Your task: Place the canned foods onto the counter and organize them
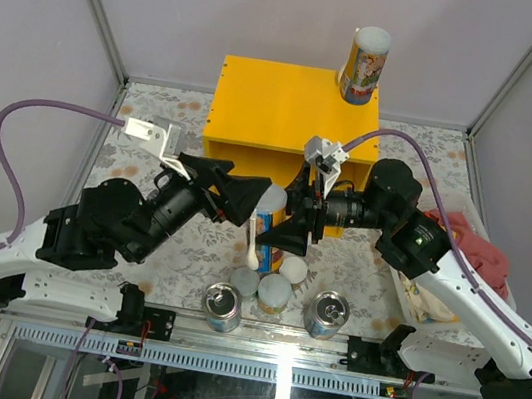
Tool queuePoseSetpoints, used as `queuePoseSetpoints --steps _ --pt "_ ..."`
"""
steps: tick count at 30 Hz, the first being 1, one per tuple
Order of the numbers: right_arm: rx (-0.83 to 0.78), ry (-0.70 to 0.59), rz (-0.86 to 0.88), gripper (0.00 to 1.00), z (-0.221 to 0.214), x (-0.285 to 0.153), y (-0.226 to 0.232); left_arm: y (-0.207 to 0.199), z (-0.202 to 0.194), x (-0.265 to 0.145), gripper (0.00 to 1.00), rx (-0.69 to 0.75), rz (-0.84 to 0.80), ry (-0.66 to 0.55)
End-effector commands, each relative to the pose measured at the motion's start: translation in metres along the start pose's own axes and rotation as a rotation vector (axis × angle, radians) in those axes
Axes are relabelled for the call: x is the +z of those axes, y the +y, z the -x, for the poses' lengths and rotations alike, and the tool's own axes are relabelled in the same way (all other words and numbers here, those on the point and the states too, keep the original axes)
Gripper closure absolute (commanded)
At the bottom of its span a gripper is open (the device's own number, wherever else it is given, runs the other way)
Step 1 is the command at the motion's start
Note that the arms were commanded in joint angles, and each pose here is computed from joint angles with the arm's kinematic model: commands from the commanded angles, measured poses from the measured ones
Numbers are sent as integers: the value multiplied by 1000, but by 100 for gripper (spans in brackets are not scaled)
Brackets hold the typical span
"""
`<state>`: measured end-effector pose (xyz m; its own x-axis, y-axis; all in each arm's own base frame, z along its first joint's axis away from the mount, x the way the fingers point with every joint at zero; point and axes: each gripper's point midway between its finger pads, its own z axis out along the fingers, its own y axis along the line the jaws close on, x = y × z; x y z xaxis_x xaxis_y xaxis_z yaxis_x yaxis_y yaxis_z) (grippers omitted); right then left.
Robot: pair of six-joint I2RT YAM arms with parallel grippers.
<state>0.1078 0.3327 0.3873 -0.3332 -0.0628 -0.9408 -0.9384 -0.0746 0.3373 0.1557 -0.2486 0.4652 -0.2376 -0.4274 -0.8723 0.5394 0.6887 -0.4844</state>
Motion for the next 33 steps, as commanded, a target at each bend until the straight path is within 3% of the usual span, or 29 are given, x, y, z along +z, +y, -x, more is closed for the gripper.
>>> queuePoseSetpoints --steps 1,6,16,33 --pt "-185 -147 13 97 65 -8 24 20 32 -7 12 -121 91 -143" --pt "-212 -159 -25 97 76 -7 18 39 42 -15 12 -150 164 -191" --pt "-324 -176 -178 97 123 0 -10 71 29 -21 12 -131 328 -176" --pt "-426 -328 -481 97 203 -4 -100 106 4 -46 12 -147 372 -122"
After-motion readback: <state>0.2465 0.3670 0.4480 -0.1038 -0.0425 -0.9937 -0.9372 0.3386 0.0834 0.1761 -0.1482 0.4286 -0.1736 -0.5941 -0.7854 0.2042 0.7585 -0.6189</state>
